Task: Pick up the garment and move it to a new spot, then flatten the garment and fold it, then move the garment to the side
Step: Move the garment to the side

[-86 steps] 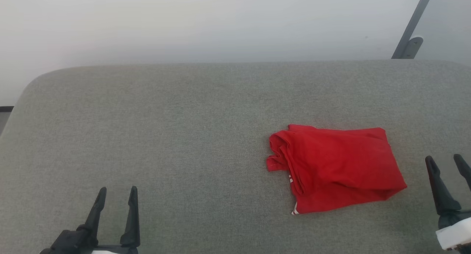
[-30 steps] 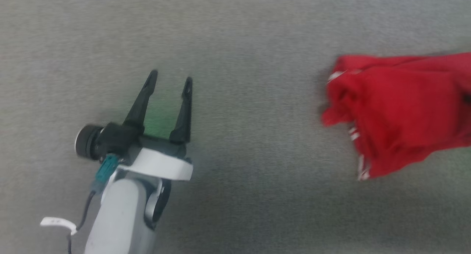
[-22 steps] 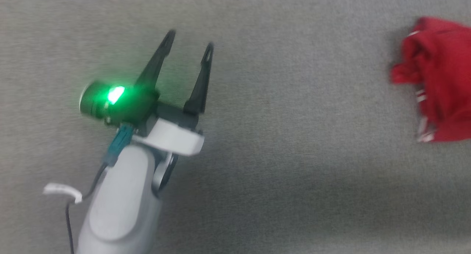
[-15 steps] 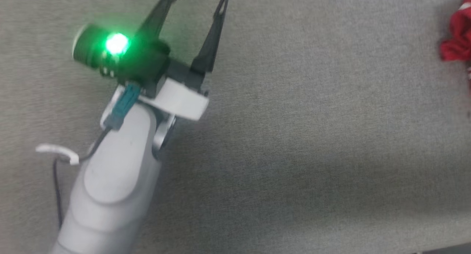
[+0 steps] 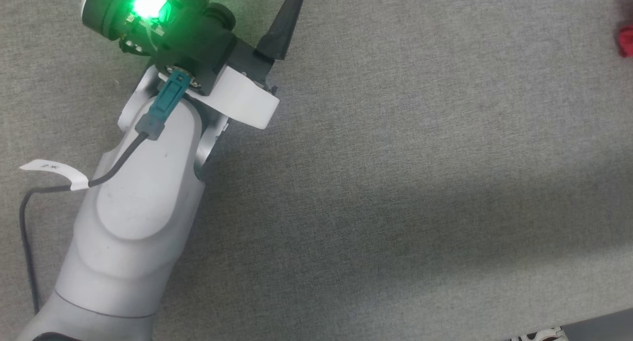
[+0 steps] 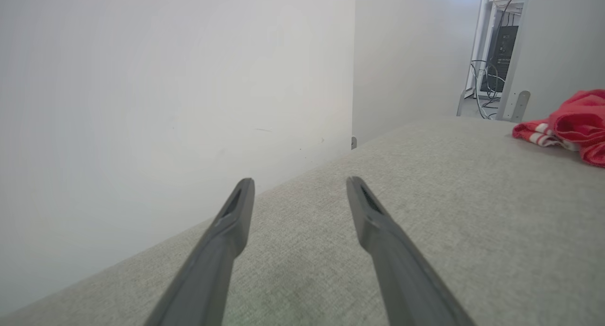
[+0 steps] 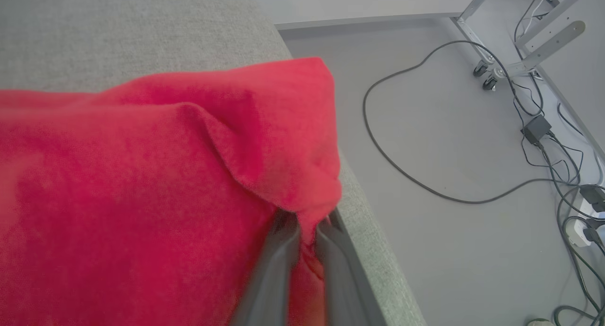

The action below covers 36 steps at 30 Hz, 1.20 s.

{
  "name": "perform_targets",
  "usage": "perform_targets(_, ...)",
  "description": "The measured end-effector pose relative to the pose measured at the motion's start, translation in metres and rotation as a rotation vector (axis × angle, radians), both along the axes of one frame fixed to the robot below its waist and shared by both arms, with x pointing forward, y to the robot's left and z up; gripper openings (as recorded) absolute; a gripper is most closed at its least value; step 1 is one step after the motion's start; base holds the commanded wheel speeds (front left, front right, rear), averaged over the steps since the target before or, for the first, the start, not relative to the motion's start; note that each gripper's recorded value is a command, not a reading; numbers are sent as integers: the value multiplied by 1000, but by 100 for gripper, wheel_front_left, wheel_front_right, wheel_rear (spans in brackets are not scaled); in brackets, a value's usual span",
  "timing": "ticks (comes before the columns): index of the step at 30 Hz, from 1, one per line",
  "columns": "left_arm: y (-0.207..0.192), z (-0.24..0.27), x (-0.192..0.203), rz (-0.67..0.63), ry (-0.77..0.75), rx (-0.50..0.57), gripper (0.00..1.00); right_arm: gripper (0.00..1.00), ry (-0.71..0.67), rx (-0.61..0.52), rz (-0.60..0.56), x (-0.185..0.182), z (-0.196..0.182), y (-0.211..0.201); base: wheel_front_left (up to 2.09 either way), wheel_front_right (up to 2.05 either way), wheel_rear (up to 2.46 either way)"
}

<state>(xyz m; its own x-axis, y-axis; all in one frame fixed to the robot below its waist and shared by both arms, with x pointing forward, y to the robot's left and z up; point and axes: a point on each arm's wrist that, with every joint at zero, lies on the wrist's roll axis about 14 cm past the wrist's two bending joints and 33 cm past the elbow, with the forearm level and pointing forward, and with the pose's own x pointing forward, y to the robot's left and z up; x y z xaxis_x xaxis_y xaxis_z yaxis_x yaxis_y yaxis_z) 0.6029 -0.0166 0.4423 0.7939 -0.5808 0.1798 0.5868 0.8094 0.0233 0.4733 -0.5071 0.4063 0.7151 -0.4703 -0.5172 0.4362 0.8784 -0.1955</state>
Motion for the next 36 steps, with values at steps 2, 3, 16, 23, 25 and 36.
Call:
perform_targets(2,1,0,0,3,-1,4,100,8,4,-14,3,-1,-2,0,0,0,0)
perform_targets(3,2,0,0,5,-2,6,100,36,1,-16,1,-1,-3,0,0,0,0)
perform_targets(16,26,17,-32,70,54,-16,100,100,-106,-72,151,5,36,24,0,0,0)
perform_targets(23,74,20,-68,196,132,-28,100,100,-200,-6,393,23,43,103,0,0,0)
perform_targets(25,87,19,-82,234,157,-30,100,100,-228,38,452,25,42,131,0,0,0)
perform_targets(36,171,21,-156,474,233,-47,100,100,-382,177,665,26,59,244,0,0,0)
